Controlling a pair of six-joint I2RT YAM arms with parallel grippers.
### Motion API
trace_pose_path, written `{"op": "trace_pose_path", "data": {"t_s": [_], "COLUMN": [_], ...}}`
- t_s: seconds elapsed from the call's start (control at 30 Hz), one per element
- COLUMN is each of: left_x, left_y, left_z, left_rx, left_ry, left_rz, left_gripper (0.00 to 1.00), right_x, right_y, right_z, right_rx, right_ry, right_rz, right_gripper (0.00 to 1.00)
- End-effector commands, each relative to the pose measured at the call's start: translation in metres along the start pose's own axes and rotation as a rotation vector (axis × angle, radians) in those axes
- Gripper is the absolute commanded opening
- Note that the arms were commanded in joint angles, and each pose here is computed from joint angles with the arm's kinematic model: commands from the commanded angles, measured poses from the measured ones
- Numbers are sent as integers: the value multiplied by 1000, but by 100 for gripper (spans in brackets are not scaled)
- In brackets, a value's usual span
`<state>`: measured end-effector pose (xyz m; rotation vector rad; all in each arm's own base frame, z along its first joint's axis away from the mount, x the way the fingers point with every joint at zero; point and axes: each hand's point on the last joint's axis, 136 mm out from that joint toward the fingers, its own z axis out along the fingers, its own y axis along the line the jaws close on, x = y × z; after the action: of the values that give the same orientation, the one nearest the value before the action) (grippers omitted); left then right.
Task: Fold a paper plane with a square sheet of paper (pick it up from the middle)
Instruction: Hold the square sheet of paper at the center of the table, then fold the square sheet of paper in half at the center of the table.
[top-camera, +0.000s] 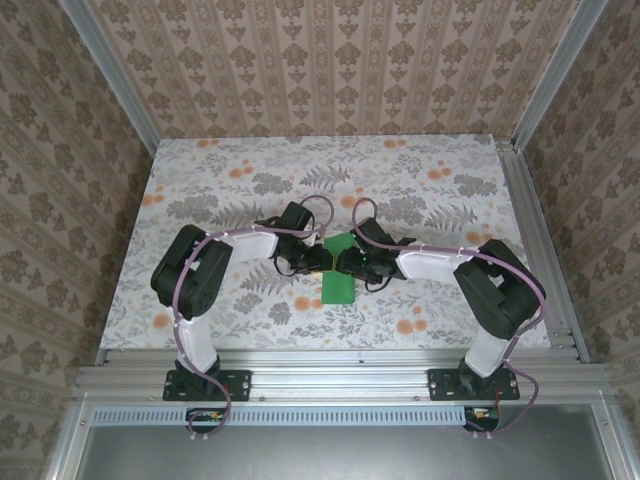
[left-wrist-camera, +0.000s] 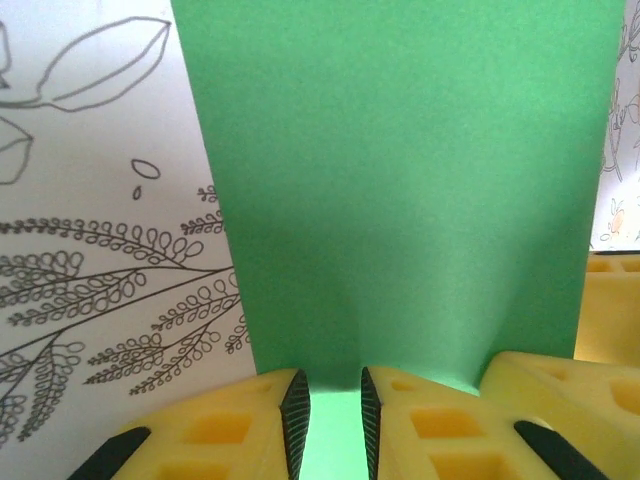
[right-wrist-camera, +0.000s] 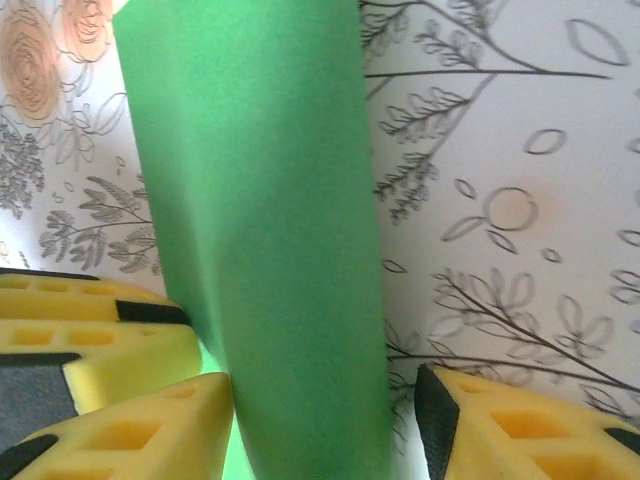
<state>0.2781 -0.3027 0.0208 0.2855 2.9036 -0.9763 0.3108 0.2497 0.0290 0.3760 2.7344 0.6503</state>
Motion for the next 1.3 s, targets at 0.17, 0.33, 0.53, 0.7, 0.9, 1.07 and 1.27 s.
{"op": "trace_pose_path", "data": {"t_s": [0.17, 0.33, 0.53, 0.7, 0.9, 1.07, 1.27], "left_x": [25, 26, 26, 29, 30, 30, 27], "left_y": [40, 43, 43, 46, 48, 48, 48], "left_z": [17, 20, 19, 18, 18, 20, 22], "left_rx": [-140, -145, -152, -165, -172, -173, -175], "left_ry": [90, 95, 95, 101, 103, 108, 113], "left_rz": [-26, -25, -19, -18, -19, -18, -16], "left_gripper": [26, 26, 26, 25, 25, 25, 25], "right_x": [-14, -18, -19, -16, -11, -9, -8], "right_y": [-9, 27, 51, 49, 25, 8, -11], "right_z": [-38, -50, -34, -10, 9, 14, 20], "right_rx": [7, -178, -293, -299, -235, -171, -108], "right_ry": [-48, -38, 11, 68, 92, 95, 96], "right_rz": [-30, -33, -18, -10, -5, -23, -36], "right_gripper": [56, 47, 30, 22, 18, 18, 17]}}
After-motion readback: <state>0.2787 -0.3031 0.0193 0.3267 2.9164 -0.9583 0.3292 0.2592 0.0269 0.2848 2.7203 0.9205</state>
